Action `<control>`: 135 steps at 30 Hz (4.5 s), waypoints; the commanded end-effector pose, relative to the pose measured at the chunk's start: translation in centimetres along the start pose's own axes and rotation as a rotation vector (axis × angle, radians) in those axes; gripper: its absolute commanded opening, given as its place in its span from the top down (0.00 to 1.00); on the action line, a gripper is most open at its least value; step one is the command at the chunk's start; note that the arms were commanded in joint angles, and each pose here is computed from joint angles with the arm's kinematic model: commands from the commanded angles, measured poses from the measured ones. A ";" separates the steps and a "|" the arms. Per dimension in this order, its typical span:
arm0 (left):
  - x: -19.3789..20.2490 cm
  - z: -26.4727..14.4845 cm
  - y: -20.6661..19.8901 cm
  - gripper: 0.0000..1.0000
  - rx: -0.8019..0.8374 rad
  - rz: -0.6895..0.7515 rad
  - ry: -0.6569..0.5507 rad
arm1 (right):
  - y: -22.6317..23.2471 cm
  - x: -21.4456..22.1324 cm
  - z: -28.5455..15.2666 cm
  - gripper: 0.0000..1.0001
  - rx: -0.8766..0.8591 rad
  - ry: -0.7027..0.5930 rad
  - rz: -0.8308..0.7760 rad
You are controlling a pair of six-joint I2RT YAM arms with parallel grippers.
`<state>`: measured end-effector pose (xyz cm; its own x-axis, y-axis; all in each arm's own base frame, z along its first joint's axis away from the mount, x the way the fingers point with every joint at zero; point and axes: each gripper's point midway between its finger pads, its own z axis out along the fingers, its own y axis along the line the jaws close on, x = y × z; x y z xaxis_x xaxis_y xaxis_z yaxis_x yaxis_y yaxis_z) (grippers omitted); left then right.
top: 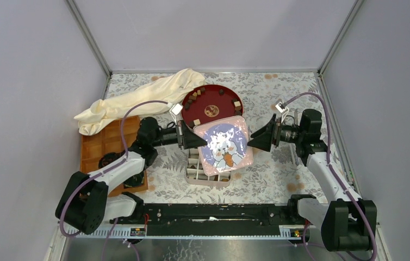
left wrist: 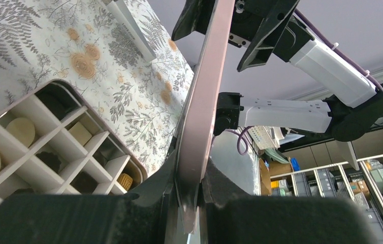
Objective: Pack the chocolate
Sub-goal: Pick up the box lid from the center of the board, then move the packing box to the center of the board, then place the box lid in the packing box.
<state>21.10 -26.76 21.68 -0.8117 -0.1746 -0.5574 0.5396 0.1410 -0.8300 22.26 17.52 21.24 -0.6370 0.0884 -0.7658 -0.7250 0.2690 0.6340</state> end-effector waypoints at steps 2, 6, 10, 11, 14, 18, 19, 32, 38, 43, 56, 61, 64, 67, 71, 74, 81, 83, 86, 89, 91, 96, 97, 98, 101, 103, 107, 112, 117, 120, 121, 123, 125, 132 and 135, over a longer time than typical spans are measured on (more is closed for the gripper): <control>-1.4 1.7 -2.6 1.00 0.103 0.095 0.023 | 0.7 0.2 0.8 0.11 -0.042 0.019 0.003; -1.6 2.9 -2.4 1.00 0.117 0.088 0.056 | 0.8 0.2 1.2 0.29 -0.047 0.026 0.045; -2.1 3.8 -1.8 1.00 0.108 0.071 0.065 | 1.3 0.4 1.4 0.51 -0.068 0.031 0.064; -2.3 4.1 -1.6 1.00 0.102 0.066 0.063 | 1.6 0.4 1.5 0.60 -0.076 0.033 0.062; -3.0 4.6 -1.0 0.95 0.078 0.051 0.044 | 2.1 0.3 1.5 0.97 -0.093 0.032 0.066; -4.3 4.6 -1.0 0.70 0.035 0.065 -0.018 | 2.8 -0.2 1.4 1.00 -0.119 0.040 0.094; -4.9 4.5 -0.9 0.64 0.011 0.081 -0.044 | 2.9 -0.4 1.4 1.00 -0.124 0.041 0.104; -4.3 -9.0 9.4 0.62 -0.776 0.162 -0.394 | 1.7 -2.0 0.7 1.00 -0.045 -0.016 0.137; -0.7 -13.0 13.6 1.00 -1.053 -0.058 -0.406 | 1.5 -2.0 0.7 1.00 -0.033 -0.020 0.135; 1.1 -13.4 15.7 1.00 -1.141 -0.166 -0.370 | 1.4 -2.1 0.6 1.00 -0.028 -0.024 0.129; 6.9 -2.7 14.2 1.00 -0.871 -0.196 -0.092 | 1.7 -2.3 0.2 1.00 -0.030 -0.033 0.123; 6.5 2.2 11.8 1.00 -0.698 -0.170 -0.090 | 1.3 -2.5 0.0 0.99 -0.026 -0.032 0.142; 5.9 5.0 10.1 0.98 -0.572 -0.150 -0.086 | 0.4 -3.4 -0.8 0.96 -0.001 -0.050 0.148; 6.3 6.7 8.7 0.89 -0.447 -0.144 -0.069 | 0.2 -3.6 -1.3 0.94 -0.016 -0.024 0.168; 7.5 6.3 7.3 0.82 -0.321 -0.137 -0.073 | 0.3 -2.8 -1.5 0.95 -0.047 0.033 0.261; 6.9 3.8 7.0 0.75 -0.335 -0.069 -0.163 | 0.4 -2.3 -1.6 0.97 -0.034 0.044 0.296; 4.6 -1.9 4.4 0.06 -0.351 0.162 -0.346 | -0.6 0.5 -1.4 1.00 0.038 -0.022 0.470; 4.1 -3.0 3.3 0.01 -0.297 0.193 -0.410 | -1.0 1.5 -1.3 1.00 0.052 -0.037 0.509; 4.0 -3.8 2.5 0.01 -0.241 0.162 -0.465 | -1.7 2.0 -1.2 1.00 0.076 -0.034 0.535; 4.3 -3.4 1.6 0.01 -0.180 0.136 -0.454 | -2.4 2.9 -1.2 1.00 0.098 -0.027 0.561; 4.7 -2.8 1.6 0.02 -0.162 0.113 -0.426 | -2.8 3.6 -1.1 1.00 0.109 -0.022 0.570; 5.8 -0.8 2.5 0.05 -0.149 0.044 -0.342 | -3.3 4.4 -1.0 1.00 0.104 0.015 0.571; 5.9 -0.5 2.6 0.05 -0.140 0.034 -0.330 | -3.4 4.7 -0.8 1.00 0.101 0.028 0.579; 6.0 -0.1 2.7 0.05 -0.135 0.023 -0.316 | -3.4 4.9 -0.7 1.00 0.101 0.035 0.582; 6.3 0.7 3.3 0.07 -0.133 -0.003 -0.286 | -3.5 5.3 -0.4 1.00 0.094 0.057 0.587; 6.5 1.1 3.7 0.10 -0.137 -0.015 -0.272 | -3.5 5.4 -0.3 1.00 0.091 0.070 0.590; 6.9 1.6 4.8 0.16 -0.163 -0.035 -0.246 | -3.9 6.1 -0.3 0.99 0.119 0.087 0.602; 7.8 2.5 5.9 0.25 -0.182 -0.061 -0.187 | -4.4 6.4 -0.4 0.97 0.149 0.105 0.600; 8.6 3.3 6.7 0.30 -0.185 -0.092 -0.136 | -4.7 6.5 -0.5 0.95 0.173 0.111 0.582; 9.1 3.9 7.0 0.33 -0.179 -0.111 -0.100 | -5.1 6.7 -0.7 0.94 0.207 0.119 0.567; 9.2 4.1 7.1 0.34 -0.176 -0.119 -0.091 | -5.2 6.8 -0.7 0.93 0.216 0.121 0.567; 9.5 4.5 7.2 0.36 -0.167 -0.134 -0.071 | -5.4 6.7 -0.8 0.91 0.230 0.123 0.565; 9.6 4.8 7.3 0.39 -0.161 -0.151 -0.057 | -5.5 6.8 -0.8 0.89 0.242 0.127 0.565; 10.1 5.5 7.8 0.45 -0.158 -0.182 -0.022 | -6.5 7.0 -1.3 0.81 0.309 0.153 0.556; 10.1 5.8 8.0 0.47 -0.164 -0.190 -0.009 | -6.7 7.0 -1.5 0.76 0.333 0.160 0.543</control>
<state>17.87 -32.22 7.57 -0.9040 -0.2209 -0.3661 0.2880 0.3181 -0.9032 21.36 15.46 11.47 -0.9523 0.1746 -0.2502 -0.1460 0.4593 0.8762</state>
